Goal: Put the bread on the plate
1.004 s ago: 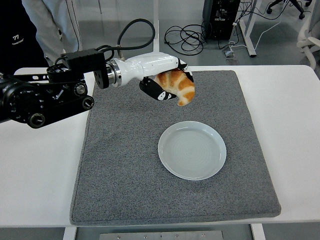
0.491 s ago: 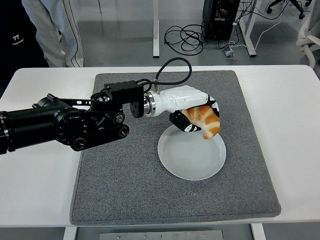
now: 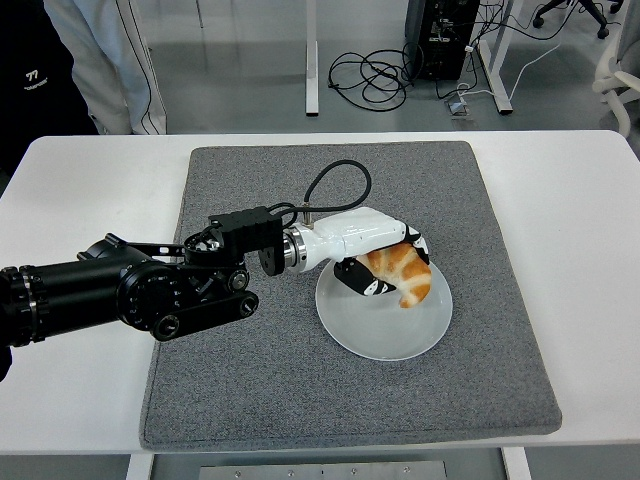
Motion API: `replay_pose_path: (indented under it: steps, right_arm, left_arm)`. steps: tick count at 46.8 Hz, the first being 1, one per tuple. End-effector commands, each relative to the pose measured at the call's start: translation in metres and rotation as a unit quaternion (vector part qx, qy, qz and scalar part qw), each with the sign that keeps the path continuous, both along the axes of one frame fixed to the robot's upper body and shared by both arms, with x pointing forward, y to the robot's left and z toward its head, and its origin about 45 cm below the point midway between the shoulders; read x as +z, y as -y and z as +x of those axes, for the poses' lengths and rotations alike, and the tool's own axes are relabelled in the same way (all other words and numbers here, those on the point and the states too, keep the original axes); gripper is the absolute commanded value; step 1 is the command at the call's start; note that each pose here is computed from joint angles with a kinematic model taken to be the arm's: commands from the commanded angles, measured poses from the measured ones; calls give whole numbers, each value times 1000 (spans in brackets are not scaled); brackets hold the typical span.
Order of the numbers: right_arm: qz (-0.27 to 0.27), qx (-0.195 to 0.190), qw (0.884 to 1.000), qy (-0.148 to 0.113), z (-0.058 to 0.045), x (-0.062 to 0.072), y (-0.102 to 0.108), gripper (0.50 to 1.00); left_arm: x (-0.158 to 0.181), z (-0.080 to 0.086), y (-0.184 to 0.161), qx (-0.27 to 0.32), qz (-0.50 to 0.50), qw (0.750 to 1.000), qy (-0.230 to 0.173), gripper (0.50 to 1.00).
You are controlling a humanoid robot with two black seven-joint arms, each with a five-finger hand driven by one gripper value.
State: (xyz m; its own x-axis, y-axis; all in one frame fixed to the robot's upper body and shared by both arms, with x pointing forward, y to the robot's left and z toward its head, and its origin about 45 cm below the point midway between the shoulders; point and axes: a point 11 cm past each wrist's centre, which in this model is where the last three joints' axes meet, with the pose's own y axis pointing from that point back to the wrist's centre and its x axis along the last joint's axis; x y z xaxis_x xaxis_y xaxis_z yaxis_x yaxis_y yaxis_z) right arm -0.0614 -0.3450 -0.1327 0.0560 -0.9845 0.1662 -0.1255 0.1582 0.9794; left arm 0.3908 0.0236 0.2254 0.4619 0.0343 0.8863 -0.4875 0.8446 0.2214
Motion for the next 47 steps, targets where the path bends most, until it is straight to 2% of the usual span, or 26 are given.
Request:
replay_pose_path:
  steps: [1,8,42,47]
  right_arm:
    - [0,0,1000,1,1,0,0,1000]
    - [0,0,1000,1,1,0,0,1000]
    - [0,0,1000,1,1,0,0,1000]
    - [0,0,1000,1,1,0,0,1000]
  left_arm:
    - [-6,-1,-3,4,-1,1000,-1,500]
    - [-16,-7,-1,5,-5,1000,-8,500]
    - [-30,-10,-7,21,-14,1000,-12,500]
    - [-29,-10,-7,24,-17,999,-15,560]
